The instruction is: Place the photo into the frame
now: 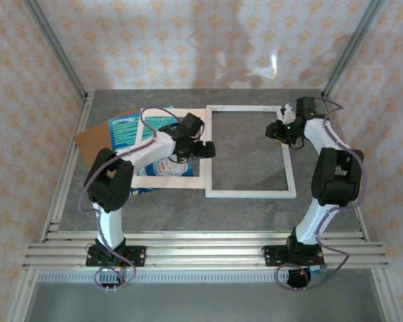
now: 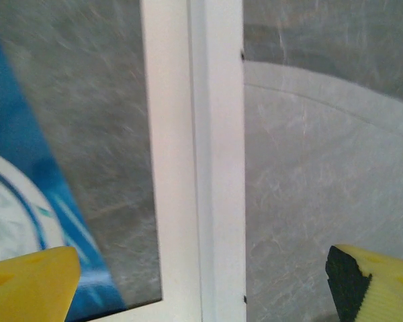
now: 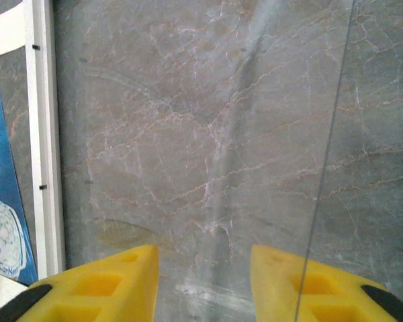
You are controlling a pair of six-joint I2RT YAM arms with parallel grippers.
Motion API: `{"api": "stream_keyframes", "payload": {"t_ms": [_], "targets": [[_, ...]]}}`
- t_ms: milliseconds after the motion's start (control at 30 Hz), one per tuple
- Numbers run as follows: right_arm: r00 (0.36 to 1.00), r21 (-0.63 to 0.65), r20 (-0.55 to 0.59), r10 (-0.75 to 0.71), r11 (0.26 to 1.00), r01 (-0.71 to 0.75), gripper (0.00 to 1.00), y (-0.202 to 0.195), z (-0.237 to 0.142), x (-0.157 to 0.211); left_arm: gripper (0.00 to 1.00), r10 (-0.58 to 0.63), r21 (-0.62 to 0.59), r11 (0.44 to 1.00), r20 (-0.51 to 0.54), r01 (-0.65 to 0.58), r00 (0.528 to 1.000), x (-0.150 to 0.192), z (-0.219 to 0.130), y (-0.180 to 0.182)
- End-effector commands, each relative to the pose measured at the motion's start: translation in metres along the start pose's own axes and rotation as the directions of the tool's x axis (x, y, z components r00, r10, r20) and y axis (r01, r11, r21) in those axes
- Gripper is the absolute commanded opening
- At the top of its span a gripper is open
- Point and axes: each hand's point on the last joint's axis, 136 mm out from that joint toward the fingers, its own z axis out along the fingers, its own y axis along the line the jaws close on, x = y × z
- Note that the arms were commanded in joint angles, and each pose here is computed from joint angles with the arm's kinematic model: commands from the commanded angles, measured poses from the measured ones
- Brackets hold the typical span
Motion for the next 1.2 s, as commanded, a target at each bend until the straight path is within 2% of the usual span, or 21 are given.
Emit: {"api": "stream_keyframes", "payload": {"t_ms": [0,133,367,467,633,800,867,967,1000,1067,1167], "targets": [[1.0,0.003,0.024,0.017,1.0,-0.017,0.29,0.004,-0.01,-0.014,0.95,-0.004,-0.079,0.997,-0.025,0.002,1.0,0.012,0.016,0.005],[0.998,0.03,0.039,0.044,0.999,-0.046,0.01,0.008,-0.026,-0.018,0.91,-0.012,-0.116,0.993,-0.055,0.006,0.998,0.026,0.029,0.011],[0.988,0.148,0.152,0.035,0.987,-0.058,0.0,0.021,-0.091,-0.028,0.74,0.027,-0.163,0.985,-0.116,-0.046,0.993,0.046,0.041,0.019],[0.976,0.16,0.216,0.011,0.986,-0.047,0.0,0.036,-0.125,-0.034,0.68,0.044,-0.188,0.98,-0.134,-0.069,0.99,0.049,0.043,0.025],[0.954,0.067,0.3,0.008,0.997,-0.03,0.0,0.075,-0.167,-0.047,0.65,0.09,-0.246,0.961,-0.156,-0.127,0.984,0.048,0.037,0.035],[0.943,-0.076,0.331,0.015,0.997,0.011,0.0,0.117,-0.182,-0.057,0.65,0.15,-0.284,0.94,-0.157,-0.191,0.976,0.037,0.023,0.04],[0.942,-0.101,0.337,0.001,0.994,0.035,0.0,0.132,-0.182,-0.06,0.69,0.153,-0.296,0.936,-0.147,-0.191,0.977,0.031,0.015,0.044],[0.944,-0.158,0.331,-0.019,0.985,0.075,0.0,0.158,-0.177,-0.064,0.88,0.105,-0.255,0.957,-0.124,-0.134,0.987,0.023,0.0,0.041],[0.944,-0.18,0.33,-0.023,0.98,0.087,0.0,0.168,-0.176,-0.065,0.92,0.079,-0.228,0.968,-0.105,-0.101,0.991,0.019,-0.008,0.039],[0.944,-0.222,0.33,-0.023,0.97,0.102,0.0,0.185,-0.173,-0.068,0.96,0.025,-0.183,0.983,-0.048,-0.033,0.999,0.009,-0.028,0.041],[0.943,-0.291,0.333,-0.026,0.948,0.129,0.0,0.214,-0.169,-0.069,0.98,-0.093,-0.15,0.984,0.032,0.096,0.995,0.0,-0.053,0.063]]}}
